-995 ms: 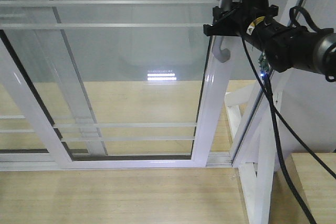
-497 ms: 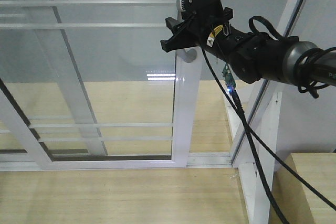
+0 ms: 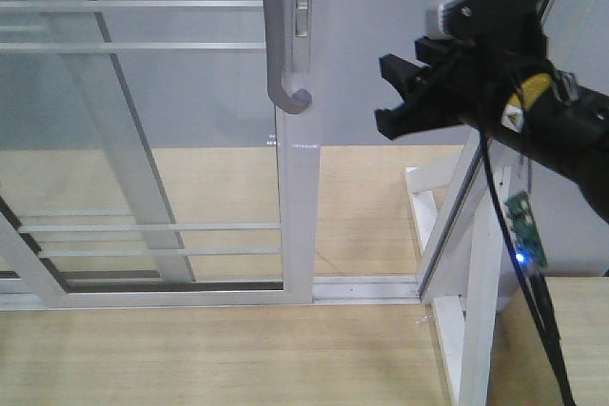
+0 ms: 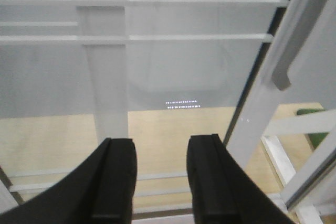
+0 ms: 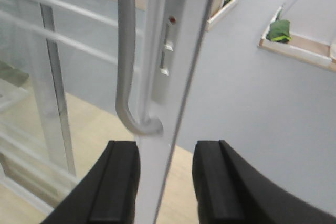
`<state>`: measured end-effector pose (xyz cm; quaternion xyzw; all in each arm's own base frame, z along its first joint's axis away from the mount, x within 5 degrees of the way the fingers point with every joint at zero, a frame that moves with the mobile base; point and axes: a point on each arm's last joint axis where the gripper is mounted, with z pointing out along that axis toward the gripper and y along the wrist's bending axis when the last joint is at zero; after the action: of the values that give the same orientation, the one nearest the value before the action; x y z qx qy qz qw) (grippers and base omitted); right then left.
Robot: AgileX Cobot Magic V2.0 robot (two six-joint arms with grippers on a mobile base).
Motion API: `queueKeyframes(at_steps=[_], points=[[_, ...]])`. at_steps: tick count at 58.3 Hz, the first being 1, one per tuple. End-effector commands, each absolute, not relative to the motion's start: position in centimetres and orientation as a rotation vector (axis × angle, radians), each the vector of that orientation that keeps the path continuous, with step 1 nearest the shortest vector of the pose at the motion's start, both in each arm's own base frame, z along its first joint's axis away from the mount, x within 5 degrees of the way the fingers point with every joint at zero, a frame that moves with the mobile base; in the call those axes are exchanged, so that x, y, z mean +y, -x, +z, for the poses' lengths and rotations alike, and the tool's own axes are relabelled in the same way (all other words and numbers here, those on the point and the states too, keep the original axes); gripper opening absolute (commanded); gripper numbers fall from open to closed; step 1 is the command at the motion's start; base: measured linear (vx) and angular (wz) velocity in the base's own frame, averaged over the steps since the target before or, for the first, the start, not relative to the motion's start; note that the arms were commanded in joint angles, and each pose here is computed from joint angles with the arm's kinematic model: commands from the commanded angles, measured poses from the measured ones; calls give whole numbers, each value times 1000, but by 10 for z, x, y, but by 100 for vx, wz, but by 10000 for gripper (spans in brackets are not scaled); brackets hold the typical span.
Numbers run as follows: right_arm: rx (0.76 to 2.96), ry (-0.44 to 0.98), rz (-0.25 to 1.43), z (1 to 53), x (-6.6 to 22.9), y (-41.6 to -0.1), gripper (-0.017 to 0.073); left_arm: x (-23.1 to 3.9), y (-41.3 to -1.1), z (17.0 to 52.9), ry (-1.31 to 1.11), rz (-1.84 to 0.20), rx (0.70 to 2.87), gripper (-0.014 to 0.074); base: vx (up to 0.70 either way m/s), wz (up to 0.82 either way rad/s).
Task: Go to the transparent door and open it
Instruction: 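Reach the left gripper to the grey door handle and grasp it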
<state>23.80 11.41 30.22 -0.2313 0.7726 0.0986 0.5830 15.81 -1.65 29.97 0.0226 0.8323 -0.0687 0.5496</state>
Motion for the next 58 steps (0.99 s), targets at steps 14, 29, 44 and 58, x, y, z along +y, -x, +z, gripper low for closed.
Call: queueKeyframes(at_steps=[14,29,44,58], points=[[1763,500,200,329,82,-177,342,-57,-210,290,-101,-242,1871,382,0,0],[1769,503,188,330,79,-173,342,-102,-263,288,-247,-193,1819,412,0,0],[1806,505,177,327,78,-173,342,-129,-325,303,-303,-93,1650,487,0,0],[1830,509,169,325,77,-172,342,-145,-361,306,-200,-189,1643,498,0,0]])
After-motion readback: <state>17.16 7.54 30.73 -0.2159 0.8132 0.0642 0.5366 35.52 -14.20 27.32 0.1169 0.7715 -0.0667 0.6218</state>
